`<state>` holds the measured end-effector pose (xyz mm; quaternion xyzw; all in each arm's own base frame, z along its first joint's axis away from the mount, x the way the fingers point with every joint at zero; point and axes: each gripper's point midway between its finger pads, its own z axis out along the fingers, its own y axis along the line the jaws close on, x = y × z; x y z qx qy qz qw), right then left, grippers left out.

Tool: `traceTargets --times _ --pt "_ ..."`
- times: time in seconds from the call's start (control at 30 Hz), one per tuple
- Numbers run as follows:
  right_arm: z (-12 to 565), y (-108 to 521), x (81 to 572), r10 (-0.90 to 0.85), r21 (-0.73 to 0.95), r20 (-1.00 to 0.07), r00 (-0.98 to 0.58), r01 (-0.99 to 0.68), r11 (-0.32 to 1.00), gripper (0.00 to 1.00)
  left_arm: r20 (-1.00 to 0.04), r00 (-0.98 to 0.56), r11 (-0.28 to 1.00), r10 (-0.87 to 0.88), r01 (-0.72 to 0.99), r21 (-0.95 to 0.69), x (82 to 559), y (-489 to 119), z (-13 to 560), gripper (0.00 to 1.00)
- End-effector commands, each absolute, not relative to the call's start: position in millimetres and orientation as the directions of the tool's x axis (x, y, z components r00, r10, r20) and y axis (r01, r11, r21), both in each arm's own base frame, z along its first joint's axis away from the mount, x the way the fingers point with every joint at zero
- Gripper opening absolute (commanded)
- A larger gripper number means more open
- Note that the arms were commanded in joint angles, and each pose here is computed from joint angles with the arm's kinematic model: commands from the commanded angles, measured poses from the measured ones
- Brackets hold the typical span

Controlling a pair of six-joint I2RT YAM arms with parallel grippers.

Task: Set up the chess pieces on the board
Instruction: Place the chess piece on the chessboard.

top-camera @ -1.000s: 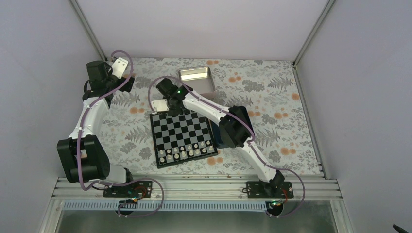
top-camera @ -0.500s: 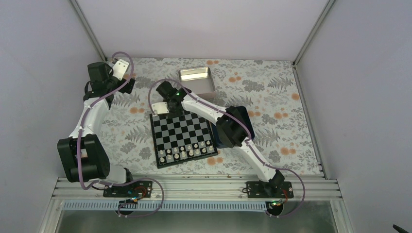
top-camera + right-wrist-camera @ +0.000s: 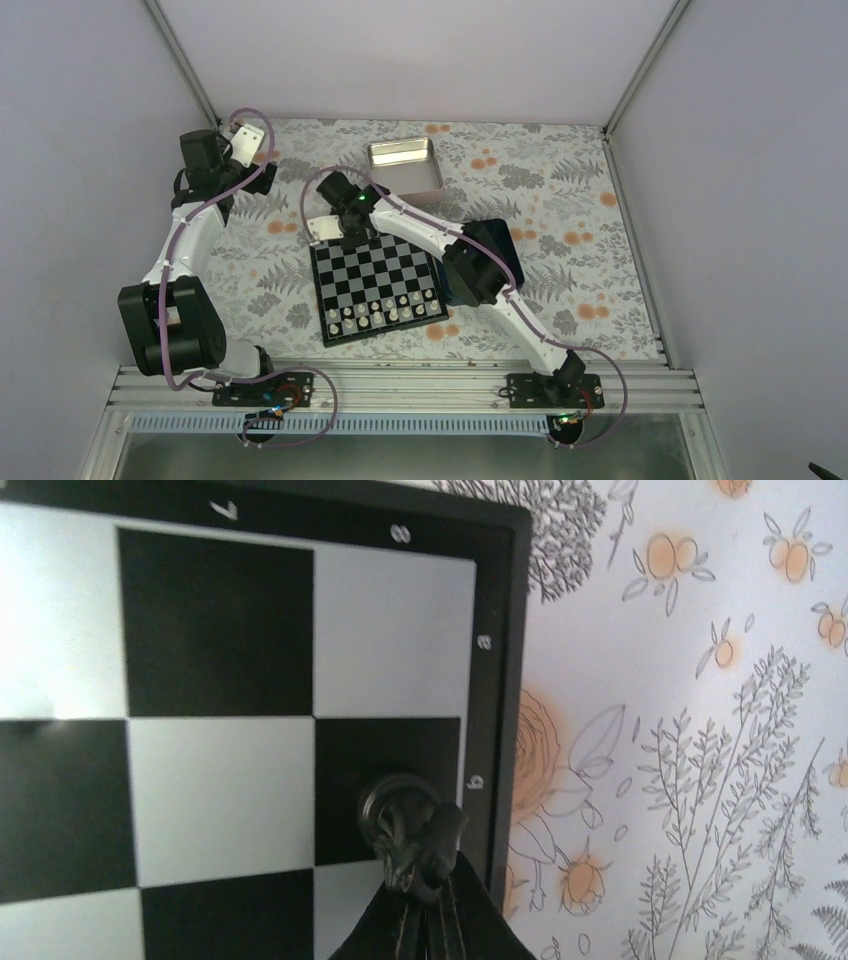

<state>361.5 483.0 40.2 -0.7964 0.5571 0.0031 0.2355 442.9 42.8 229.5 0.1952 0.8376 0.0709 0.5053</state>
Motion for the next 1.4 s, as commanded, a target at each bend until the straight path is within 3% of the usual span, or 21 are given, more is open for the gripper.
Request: traceTargets --times 0.0,0.6,0.87,1.1,1.37 --pt "45.6 496.6 348.4 -0.866 -0.361 -0.306 0.395 -0.890 -0.278 0.04 -0.826 -0.399 0.915 0.398 0.245 0.322 441.0 46.6 232.3 1.00" --pt "77.0 478.7 374.9 -0.896 -0.456 -0.261 0.359 -0.864 -0.213 0.05 -0.827 -0.401 0.916 0.393 0.249 0.315 444.1 47.3 233.7 1.00" --pt "110.2 484.0 349.1 -0.873 -0.466 -0.298 0.385 -0.857 -0.219 0.05 -0.835 -0.397 0.920 0.381 0.251 0.300 445.1 45.4 237.4 1.00" --pt "108.8 489.1 303.1 -0.858 -0.363 -0.281 0.429 -0.876 -0.319 0.05 -0.831 -0.399 0.917 0.388 0.254 0.307 441.0 44.9 237.3 1.00" --pt "111.4 507.4 278.1 -0.813 -0.314 -0.367 0.451 -0.883 -0.348 0.05 -0.828 -0.402 0.917 0.390 0.253 0.309 438.8 45.3 235.1 1.00"
